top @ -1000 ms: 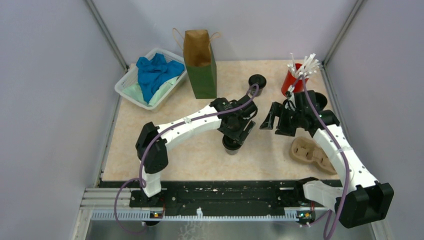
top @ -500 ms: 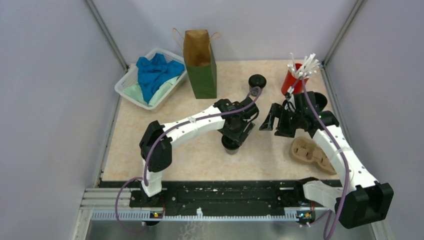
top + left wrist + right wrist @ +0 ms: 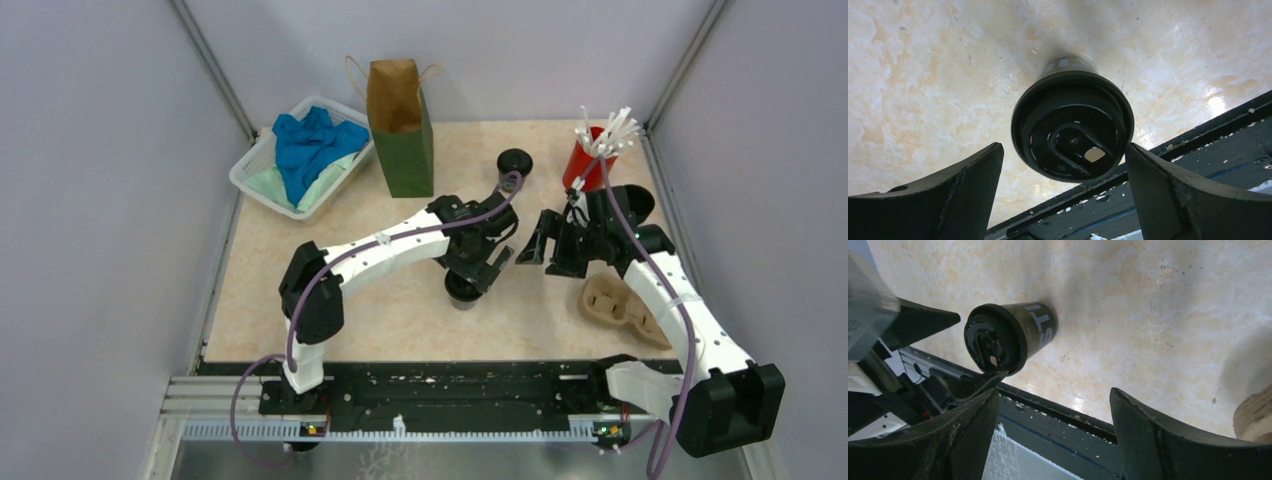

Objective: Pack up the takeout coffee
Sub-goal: Close the cup lid on the coffee cup.

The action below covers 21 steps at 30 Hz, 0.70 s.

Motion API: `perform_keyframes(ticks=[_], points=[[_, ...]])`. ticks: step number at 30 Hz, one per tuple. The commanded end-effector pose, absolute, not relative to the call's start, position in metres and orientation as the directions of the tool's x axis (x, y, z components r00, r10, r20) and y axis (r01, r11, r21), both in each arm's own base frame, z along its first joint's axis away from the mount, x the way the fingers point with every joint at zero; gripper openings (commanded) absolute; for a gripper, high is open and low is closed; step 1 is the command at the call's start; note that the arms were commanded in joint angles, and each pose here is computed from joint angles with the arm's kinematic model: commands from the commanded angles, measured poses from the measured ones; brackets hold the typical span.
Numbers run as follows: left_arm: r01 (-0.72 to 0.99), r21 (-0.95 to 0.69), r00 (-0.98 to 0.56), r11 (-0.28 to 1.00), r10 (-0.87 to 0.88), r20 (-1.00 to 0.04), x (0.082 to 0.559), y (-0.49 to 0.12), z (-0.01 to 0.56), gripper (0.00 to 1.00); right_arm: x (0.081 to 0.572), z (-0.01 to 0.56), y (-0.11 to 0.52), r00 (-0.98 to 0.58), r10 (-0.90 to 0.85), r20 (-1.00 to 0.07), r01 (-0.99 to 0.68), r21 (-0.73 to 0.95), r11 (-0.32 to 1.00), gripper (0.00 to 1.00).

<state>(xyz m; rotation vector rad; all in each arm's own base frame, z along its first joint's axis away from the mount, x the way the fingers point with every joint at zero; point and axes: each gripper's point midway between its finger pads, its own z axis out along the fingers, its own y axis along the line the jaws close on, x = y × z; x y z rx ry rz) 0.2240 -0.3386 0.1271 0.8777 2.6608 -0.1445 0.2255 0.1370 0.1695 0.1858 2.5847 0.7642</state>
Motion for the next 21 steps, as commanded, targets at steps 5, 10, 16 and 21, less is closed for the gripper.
perform_keyframes(ticks=[5,10,16,21], points=[[0.551,-0.102,-0.764,0.828,0.451,-0.462,0.221,-0.341,0.210,0.98,0.222,0.169,0.179,-0.931,0.140,-0.336,-0.157,0.719,0.677,0.80],[0.459,-0.418,-0.860,0.784,0.274,-0.431,0.213,-0.319,0.221,0.85,0.217,0.162,0.216,-0.960,0.057,-0.273,-0.203,0.825,0.528,0.75],[0.324,-0.681,-0.932,0.657,0.096,-0.351,0.216,-0.301,0.201,0.83,0.219,0.137,0.228,-0.976,0.014,-0.215,-0.181,0.854,0.489,0.75],[0.208,-0.712,-0.973,0.671,0.071,-0.217,0.218,-0.297,0.169,0.71,0.220,0.126,0.233,-0.978,-0.018,-0.206,-0.188,0.849,0.493,0.71]])
